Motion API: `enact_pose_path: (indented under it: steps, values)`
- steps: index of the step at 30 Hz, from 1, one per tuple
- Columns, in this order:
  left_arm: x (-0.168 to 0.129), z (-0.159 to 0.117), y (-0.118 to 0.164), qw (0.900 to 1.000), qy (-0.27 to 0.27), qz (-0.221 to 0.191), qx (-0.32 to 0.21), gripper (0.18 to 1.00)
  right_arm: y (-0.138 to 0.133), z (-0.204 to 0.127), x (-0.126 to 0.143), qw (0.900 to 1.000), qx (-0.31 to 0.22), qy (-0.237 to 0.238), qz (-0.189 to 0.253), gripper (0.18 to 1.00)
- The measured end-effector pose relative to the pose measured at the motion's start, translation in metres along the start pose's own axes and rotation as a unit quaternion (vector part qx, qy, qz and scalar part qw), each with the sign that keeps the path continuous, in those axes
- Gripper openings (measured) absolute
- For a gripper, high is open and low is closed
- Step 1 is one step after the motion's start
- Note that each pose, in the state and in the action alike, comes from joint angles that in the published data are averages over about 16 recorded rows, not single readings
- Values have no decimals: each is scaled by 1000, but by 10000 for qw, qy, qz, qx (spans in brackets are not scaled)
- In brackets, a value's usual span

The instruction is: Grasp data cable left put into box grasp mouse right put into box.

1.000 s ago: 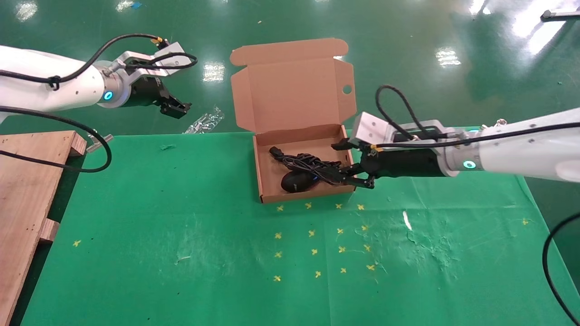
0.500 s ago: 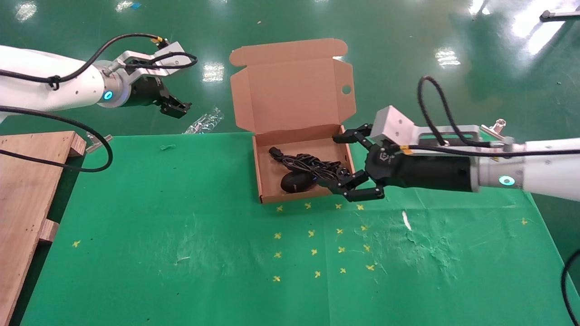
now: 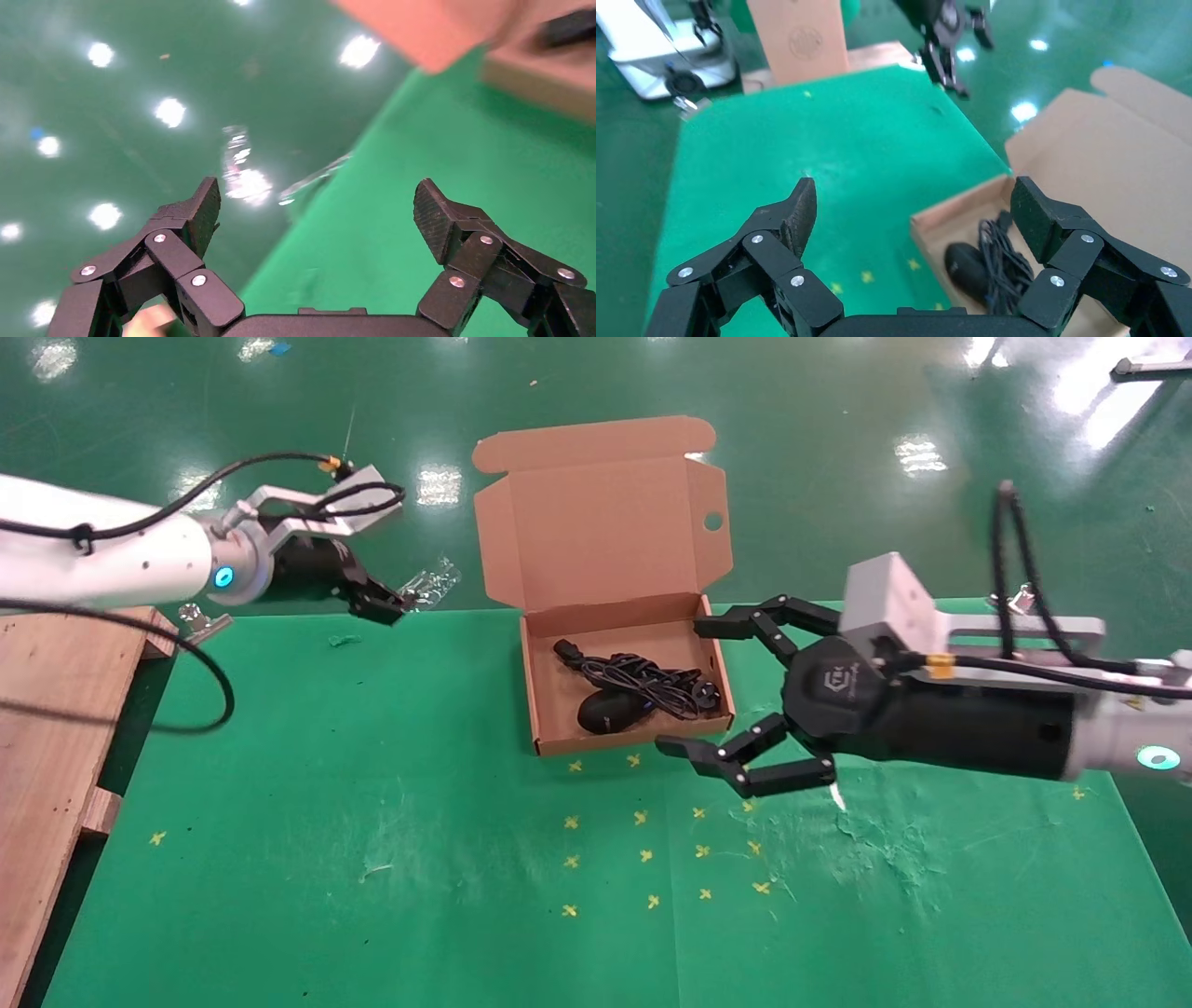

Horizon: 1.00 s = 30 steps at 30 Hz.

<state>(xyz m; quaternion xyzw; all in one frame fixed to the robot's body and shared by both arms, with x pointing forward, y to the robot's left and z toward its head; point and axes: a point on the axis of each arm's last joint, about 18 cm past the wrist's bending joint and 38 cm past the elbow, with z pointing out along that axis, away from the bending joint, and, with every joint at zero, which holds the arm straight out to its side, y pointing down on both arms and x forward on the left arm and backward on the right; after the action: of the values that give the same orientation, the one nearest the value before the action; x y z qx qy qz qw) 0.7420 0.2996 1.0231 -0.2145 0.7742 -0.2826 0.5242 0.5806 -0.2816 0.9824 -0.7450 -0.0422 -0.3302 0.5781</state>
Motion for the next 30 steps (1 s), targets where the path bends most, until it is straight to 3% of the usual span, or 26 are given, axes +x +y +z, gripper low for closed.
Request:
enact_pose_path:
  steps: [7, 14, 30]
  values:
    - [30, -9, 14, 9956, 717, -475, 379, 1001, -12, -19, -19, 9991, 346, -192, 119, 997]
    - [54, -26, 23, 9835, 1362, -835, 848, 1001, -26, -39, -39, 9967, 662, -421, 210, 1001]
    - [90, -95, 29, 9356, 2525, -1170, 2174, 1001, -48, -66, -70, 9905, 1060, -816, 303, 1001]
